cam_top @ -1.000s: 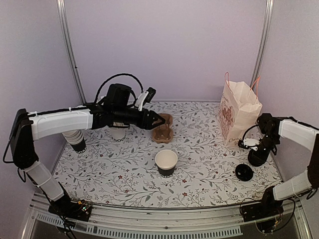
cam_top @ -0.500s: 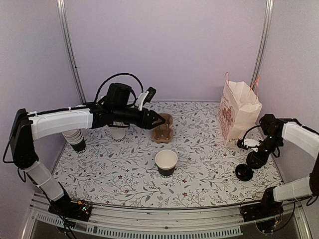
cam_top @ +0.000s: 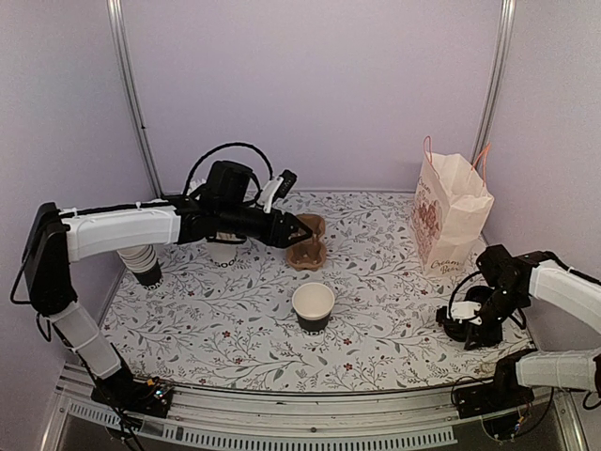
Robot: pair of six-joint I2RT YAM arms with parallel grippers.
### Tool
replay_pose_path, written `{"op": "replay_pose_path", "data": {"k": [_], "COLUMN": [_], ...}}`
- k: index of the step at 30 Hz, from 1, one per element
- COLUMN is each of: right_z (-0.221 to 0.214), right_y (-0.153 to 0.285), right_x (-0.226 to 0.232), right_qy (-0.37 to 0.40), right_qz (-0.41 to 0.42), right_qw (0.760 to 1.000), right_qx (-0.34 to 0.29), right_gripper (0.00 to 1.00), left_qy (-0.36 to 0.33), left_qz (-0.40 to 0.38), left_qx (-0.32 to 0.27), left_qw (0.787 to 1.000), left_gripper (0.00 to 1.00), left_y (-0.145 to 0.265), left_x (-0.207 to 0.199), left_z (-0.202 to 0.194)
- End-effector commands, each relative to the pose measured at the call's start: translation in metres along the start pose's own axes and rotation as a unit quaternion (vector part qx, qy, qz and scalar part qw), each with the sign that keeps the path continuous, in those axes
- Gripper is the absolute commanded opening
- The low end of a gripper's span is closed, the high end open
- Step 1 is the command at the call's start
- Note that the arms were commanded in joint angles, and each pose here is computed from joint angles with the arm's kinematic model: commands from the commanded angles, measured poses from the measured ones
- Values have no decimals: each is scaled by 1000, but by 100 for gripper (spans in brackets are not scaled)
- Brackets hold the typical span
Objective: Pack the takeout coffee
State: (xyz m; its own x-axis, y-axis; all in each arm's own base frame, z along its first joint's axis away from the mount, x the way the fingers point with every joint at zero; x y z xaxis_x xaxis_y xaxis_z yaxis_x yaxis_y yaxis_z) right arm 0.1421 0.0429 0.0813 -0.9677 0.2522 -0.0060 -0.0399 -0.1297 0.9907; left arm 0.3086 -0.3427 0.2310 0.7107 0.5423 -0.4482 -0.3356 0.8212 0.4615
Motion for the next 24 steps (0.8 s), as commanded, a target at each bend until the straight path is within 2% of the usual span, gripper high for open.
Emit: {"op": "replay_pose_path", "data": {"k": [1,9,24], "right_z": [4,9,24], "right_y": [-8,-20,-22], "right_x": [-2,-9,-10], "right_qy": [36,40,33], "right_qz": [-9,-12,6], "right_qw": [999,999,999], "right_qx": [7,18,-18], "right_gripper": [42,35,8], "left_qy": [-6,-7,-3], "left_qz": [7,5,5], "left_qx": [-4,-4,5], "left_qw": [1000,1000,1000], "left_gripper": [58,58,58], "left_y": [0,0,-4], "left_x": [4,3,5], "left_z": [7,8,5]}}
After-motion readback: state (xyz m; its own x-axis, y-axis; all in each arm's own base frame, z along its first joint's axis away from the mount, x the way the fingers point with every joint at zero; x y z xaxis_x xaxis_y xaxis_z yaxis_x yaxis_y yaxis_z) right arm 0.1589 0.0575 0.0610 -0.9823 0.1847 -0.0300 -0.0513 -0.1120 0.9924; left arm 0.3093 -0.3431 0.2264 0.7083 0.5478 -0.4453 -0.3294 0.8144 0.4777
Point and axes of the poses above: each gripper's point midway between its finger pads, its own y axis back along the fingers, its own x axis along the line the jaws close on, z = x × y, the point moved 4 cm from there along y, back along the fingers, and after that the axes turned 3 degrees about y, right-handed, at the moved point
